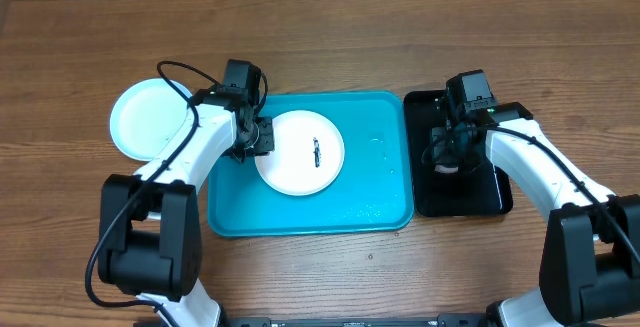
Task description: Clean dirty plates on tray and stack at the side
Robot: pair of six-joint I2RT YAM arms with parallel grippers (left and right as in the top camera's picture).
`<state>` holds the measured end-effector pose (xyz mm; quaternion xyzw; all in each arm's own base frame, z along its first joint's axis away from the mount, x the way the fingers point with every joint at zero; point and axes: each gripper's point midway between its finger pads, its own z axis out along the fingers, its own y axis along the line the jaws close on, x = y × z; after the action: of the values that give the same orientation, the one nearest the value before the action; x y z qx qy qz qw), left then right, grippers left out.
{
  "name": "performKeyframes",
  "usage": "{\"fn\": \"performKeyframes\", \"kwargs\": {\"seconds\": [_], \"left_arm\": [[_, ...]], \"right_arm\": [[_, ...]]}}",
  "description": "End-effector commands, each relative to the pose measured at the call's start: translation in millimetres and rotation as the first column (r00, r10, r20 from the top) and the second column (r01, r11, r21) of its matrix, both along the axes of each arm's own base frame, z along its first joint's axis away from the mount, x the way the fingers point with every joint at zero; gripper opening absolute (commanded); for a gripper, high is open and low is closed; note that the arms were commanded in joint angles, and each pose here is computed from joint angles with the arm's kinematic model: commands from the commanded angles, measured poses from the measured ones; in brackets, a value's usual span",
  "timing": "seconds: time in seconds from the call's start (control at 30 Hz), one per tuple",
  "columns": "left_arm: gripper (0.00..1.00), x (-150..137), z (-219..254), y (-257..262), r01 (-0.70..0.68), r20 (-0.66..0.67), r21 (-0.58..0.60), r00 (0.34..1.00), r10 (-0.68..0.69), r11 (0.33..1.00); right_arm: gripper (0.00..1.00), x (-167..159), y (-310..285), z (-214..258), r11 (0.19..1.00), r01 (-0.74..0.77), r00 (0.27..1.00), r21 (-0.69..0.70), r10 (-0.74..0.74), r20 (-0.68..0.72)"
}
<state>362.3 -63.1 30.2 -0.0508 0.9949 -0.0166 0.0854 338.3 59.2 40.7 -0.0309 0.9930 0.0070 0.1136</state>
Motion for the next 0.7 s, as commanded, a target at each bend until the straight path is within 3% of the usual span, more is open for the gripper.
{"fn": "performKeyframes", "kwargs": {"seconds": [0.0,0.2,0.43,0.67], "left_arm": [[0.29,-2.9,-11.8,3.7,0.021,-0.029,0.029,0.999,-0.02,0.999],[0.22,-5.7,-15.1,2.5,0.006,-0.045,0.022,0.999,-0.005,1.0],[0.13,-12.7,-15.0,-13.6,0.019,-0.077,-0.073,0.997,-0.025,0.997],[0.21,-16.5,-15.6,-10.5,0.021,-0.093,-0.056,0.995,-0.026,0.998]], "right_arm": [[0.09,10.5,1.6,15.1,1.0,0.005,0.999,0.015,-0.006,0.049],[0.09,10.4,1.6,15.0,1.0,0.005,0.999,0.015,-0.005,0.049],[0.09,10.4,1.6,15.0,1.0,0.005,0.999,0.015,-0.005,0.049],[0.09,10.4,1.6,15.0,1.0,0.005,0.999,0.015,-0.005,0.049]]}}
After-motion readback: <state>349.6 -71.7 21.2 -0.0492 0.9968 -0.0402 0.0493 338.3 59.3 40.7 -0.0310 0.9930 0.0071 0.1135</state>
